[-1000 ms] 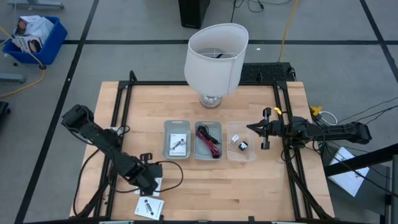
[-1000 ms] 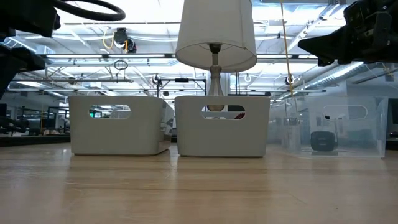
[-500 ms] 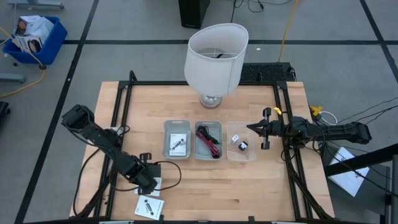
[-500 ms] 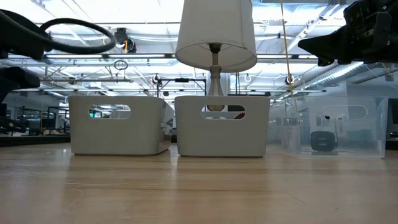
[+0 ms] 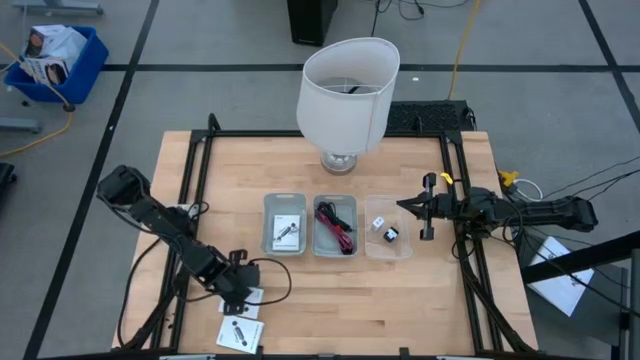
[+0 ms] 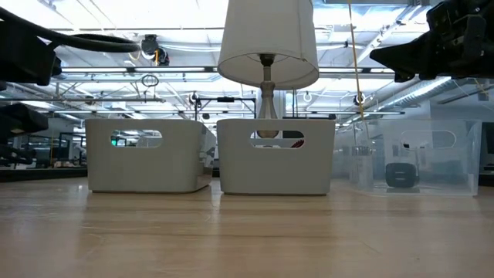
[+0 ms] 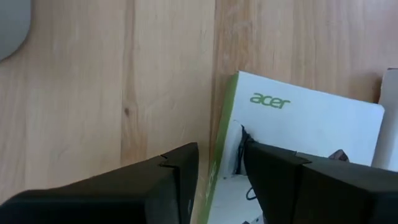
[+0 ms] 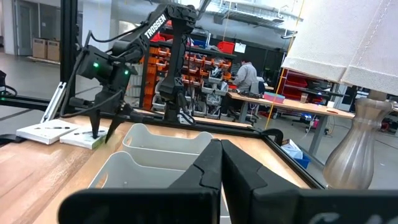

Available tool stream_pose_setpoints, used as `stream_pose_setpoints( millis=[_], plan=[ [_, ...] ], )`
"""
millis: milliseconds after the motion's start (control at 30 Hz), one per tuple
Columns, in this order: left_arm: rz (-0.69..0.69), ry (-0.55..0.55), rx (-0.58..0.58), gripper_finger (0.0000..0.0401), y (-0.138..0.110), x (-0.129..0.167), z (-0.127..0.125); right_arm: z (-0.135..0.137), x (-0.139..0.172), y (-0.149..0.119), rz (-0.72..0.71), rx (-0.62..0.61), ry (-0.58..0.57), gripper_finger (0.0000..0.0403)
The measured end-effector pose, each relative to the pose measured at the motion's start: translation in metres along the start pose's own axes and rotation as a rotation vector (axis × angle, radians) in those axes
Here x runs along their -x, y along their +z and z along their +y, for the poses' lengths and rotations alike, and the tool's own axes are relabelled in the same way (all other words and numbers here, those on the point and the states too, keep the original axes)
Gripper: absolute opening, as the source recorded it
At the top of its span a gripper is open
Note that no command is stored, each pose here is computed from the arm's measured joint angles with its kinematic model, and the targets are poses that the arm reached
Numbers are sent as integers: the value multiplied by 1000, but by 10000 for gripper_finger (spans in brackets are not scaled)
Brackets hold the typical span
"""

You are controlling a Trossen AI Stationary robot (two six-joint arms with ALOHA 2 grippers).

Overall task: Pick and place items into bin
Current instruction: Put the top card reader box into the left gray bin

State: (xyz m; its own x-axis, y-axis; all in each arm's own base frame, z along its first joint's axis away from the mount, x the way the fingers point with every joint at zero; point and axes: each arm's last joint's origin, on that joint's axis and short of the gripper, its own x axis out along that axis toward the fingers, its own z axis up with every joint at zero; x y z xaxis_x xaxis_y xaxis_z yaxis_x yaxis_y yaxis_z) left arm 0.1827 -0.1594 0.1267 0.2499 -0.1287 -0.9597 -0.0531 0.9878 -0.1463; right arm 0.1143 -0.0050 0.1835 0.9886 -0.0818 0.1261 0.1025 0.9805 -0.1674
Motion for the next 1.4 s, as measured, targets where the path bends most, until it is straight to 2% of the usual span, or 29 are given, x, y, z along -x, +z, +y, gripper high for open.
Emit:
stream_pose_setpoints(
  millis=[67, 200, 267, 467, 600, 700, 833, 1000, 1100, 1267, 1400],
  plan=[
    [2, -3, -37, 118, -1, 0, -1, 0, 0, 0, 0, 0, 0, 0],
    [-10, 8, -152, 37, 1, 2, -4, 0, 0, 0, 0, 0, 0, 0],
    [-25, 22, -179, 14, 4, 5, -5, 0, 0, 0, 0, 0, -1, 0],
    [27, 163, -238, 7, 20, 25, -3, 0, 0, 0, 0, 0, -1, 0],
    [83, 264, -287, 6, 37, 52, -3, 0, 0, 0, 0, 0, -1, 0],
    [74, 337, -351, 5, 54, 77, -4, 0, 0, 0, 0, 0, 0, 0],
    [47, 539, -460, 5, 76, 115, 4, 0, 0, 0, 0, 0, -1, 0],
    [23, 773, -519, 5, 107, 154, 30, 0, 0, 0, 0, -4, -1, 0],
    [76, 824, -595, 4, 123, 165, 51, 0, 0, 0, 0, -18, -1, 0],
    [163, 846, -765, 11, 145, 163, 87, 0, 0, 1, -8, -34, -2, 0],
    [189, 790, -894, 5, 157, 161, 104, 0, 0, 1, -7, -34, -2, 0]
  ],
)
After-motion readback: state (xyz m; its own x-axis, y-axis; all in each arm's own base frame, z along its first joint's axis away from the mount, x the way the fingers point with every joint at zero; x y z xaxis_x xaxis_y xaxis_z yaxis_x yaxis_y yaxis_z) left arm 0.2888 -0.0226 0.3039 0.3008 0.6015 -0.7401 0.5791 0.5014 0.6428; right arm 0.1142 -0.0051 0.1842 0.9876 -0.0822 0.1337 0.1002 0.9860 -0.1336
